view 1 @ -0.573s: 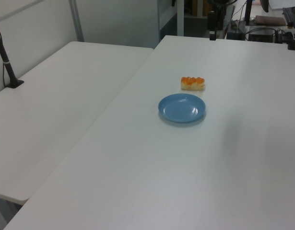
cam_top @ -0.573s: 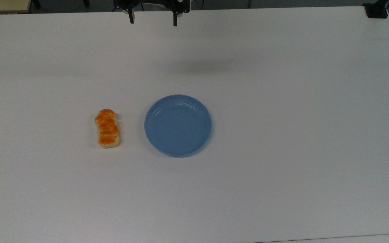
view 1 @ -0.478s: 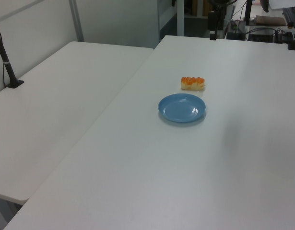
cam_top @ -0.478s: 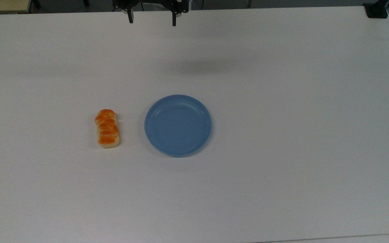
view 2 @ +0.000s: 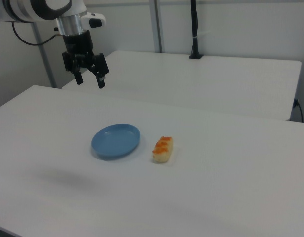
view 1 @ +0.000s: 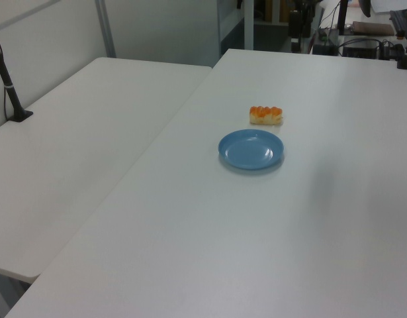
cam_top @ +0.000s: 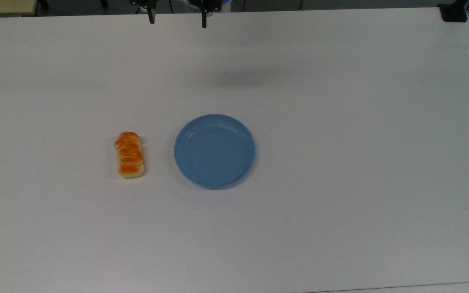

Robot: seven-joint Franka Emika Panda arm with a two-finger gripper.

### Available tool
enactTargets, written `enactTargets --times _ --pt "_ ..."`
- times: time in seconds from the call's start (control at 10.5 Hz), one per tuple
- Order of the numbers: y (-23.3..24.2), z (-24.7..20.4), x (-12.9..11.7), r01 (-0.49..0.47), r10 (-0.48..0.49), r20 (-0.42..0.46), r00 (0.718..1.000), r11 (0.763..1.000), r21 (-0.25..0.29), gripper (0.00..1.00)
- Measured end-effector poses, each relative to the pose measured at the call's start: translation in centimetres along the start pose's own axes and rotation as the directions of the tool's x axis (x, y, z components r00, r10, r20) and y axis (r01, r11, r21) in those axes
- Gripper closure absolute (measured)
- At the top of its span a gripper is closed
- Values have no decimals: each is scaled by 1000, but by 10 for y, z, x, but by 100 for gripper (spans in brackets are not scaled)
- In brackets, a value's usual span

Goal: Put the bread on a plate
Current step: 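Move the gripper down over the orange-glazed bread roll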

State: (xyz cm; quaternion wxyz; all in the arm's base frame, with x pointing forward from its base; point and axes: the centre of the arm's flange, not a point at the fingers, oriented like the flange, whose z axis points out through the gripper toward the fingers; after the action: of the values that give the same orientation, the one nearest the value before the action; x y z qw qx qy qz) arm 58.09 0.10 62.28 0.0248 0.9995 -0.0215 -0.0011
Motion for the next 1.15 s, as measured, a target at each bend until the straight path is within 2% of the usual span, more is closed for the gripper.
enactTargets --times 0.76,0.96,1.15 --pt "5 3 4 3 -3 -14 1000 1000 0 0" --pt "13 15 12 10 -10 -17 1000 1000 -2 0" --pt "29 40 31 18 -19 -35 999 1000 -8 0"
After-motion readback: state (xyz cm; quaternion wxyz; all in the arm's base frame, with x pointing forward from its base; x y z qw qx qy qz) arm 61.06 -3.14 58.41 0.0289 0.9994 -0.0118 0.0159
